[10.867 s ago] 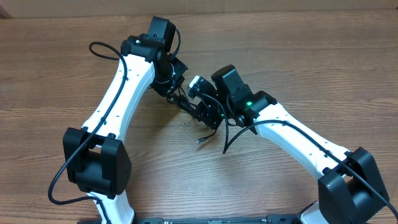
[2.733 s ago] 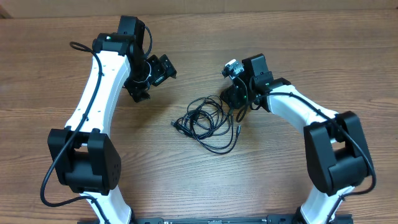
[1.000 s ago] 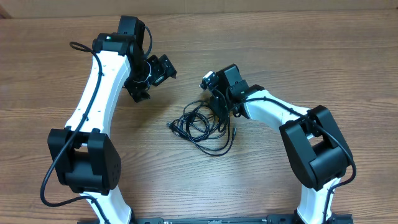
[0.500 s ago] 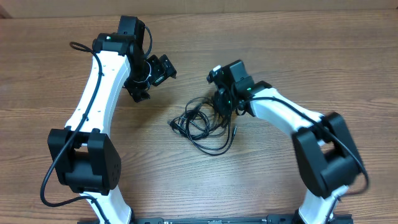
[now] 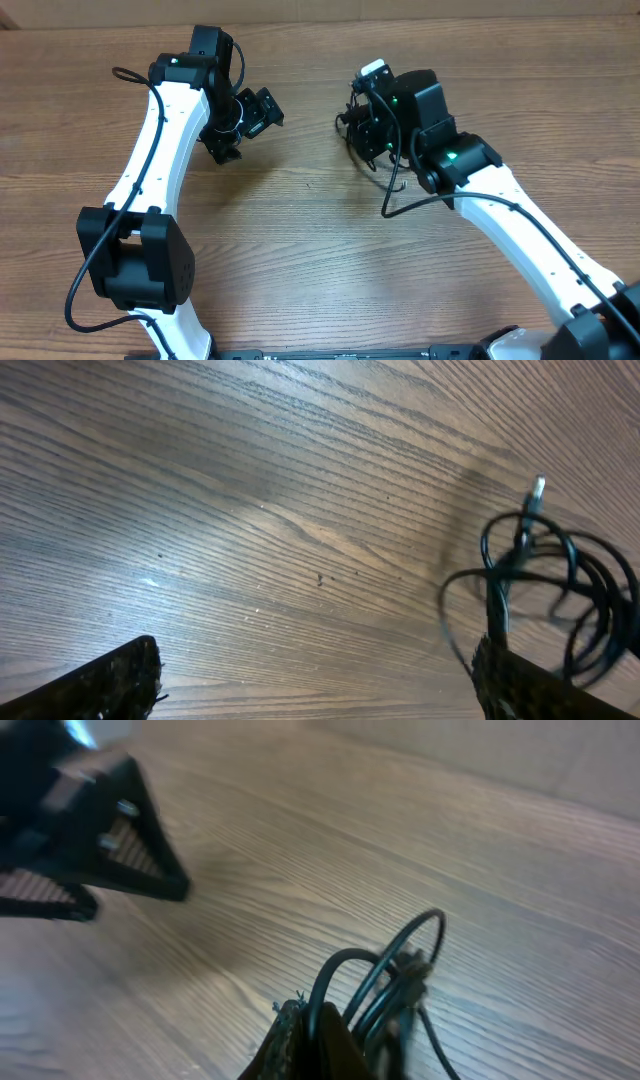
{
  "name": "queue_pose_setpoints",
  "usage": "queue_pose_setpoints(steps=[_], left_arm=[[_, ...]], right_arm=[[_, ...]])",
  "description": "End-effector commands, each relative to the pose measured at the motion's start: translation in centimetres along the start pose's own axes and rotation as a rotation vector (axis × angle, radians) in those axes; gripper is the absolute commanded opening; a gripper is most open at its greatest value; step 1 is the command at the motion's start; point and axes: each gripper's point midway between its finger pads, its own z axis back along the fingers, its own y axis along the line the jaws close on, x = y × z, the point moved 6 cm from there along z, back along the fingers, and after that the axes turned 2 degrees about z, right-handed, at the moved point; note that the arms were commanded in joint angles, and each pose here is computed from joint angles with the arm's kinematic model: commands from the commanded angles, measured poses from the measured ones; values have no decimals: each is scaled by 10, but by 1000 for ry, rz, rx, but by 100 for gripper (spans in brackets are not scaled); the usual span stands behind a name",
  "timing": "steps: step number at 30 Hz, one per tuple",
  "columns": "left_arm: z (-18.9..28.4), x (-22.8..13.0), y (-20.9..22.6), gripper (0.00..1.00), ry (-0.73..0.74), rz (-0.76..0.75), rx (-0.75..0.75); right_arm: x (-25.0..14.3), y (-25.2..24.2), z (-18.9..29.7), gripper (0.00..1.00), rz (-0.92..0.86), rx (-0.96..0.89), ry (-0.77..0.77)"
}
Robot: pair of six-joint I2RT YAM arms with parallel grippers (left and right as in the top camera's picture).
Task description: Untangle cables
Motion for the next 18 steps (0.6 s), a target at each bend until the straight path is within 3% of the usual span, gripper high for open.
queue_pose_setpoints(steps=[1, 11, 18], left_arm=[[-4, 3, 5, 100, -1, 24, 22], [-4, 3, 5, 100, -1, 24, 22], [-4, 3, 2, 100, 0, 39, -3]], right_arm=[[25, 17, 28, 4, 4, 106, -97], [33, 38, 46, 4, 29, 266, -140], [33, 39, 46, 4, 32, 274, -142]])
